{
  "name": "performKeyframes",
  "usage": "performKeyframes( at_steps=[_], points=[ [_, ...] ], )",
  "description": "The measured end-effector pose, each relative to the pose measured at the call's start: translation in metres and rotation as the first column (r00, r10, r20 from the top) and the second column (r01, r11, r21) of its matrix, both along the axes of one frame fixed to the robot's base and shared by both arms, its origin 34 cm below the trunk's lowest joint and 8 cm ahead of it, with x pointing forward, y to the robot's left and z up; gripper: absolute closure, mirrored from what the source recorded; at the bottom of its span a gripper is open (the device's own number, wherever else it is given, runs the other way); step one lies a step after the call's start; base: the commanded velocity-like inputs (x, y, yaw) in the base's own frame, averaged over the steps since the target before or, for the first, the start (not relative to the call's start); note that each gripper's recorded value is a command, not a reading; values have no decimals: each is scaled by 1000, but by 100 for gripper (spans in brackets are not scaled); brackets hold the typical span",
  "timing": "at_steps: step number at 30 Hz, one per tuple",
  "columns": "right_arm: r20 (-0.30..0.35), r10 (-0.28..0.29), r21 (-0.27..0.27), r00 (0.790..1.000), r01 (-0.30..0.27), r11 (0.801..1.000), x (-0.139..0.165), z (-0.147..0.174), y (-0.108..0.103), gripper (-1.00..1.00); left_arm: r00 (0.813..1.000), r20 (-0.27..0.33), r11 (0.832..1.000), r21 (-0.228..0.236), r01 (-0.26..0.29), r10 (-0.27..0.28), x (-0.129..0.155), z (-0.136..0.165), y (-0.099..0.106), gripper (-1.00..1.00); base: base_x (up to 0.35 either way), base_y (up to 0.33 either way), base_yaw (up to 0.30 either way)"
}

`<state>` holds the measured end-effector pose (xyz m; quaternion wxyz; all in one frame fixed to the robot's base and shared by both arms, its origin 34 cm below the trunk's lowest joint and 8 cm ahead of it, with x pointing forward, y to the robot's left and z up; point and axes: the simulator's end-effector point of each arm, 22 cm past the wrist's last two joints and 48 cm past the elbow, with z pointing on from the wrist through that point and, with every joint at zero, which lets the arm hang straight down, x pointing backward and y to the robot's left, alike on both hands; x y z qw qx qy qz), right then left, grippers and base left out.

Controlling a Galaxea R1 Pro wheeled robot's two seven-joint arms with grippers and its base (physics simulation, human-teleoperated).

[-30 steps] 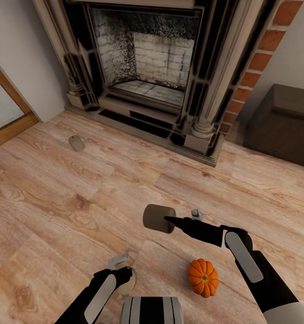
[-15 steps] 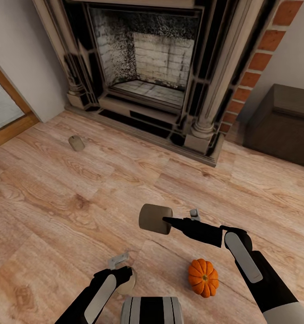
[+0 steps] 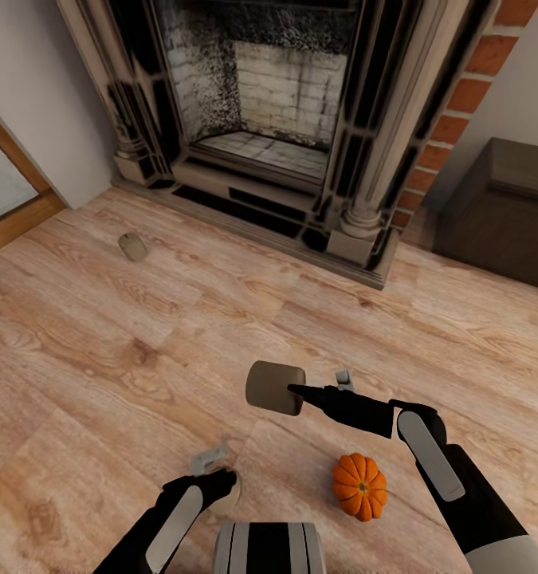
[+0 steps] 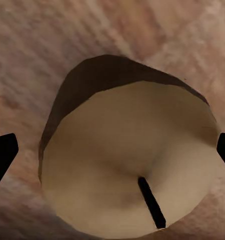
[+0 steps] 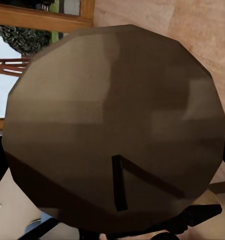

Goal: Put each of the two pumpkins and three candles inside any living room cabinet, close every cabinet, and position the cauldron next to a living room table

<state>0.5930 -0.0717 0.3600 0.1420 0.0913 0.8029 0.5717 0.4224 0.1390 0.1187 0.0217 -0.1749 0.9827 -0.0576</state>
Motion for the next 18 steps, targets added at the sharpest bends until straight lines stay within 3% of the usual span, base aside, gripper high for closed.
performKeyframes(
  at_steps=[18],
  points=[
    [-25, -2, 0, 1000, 2, 1000, -3, -13, -1, 100, 1000, 27, 1000, -3, -10, 11, 10, -1, -1, -100, 0, 0, 0]
  ],
)
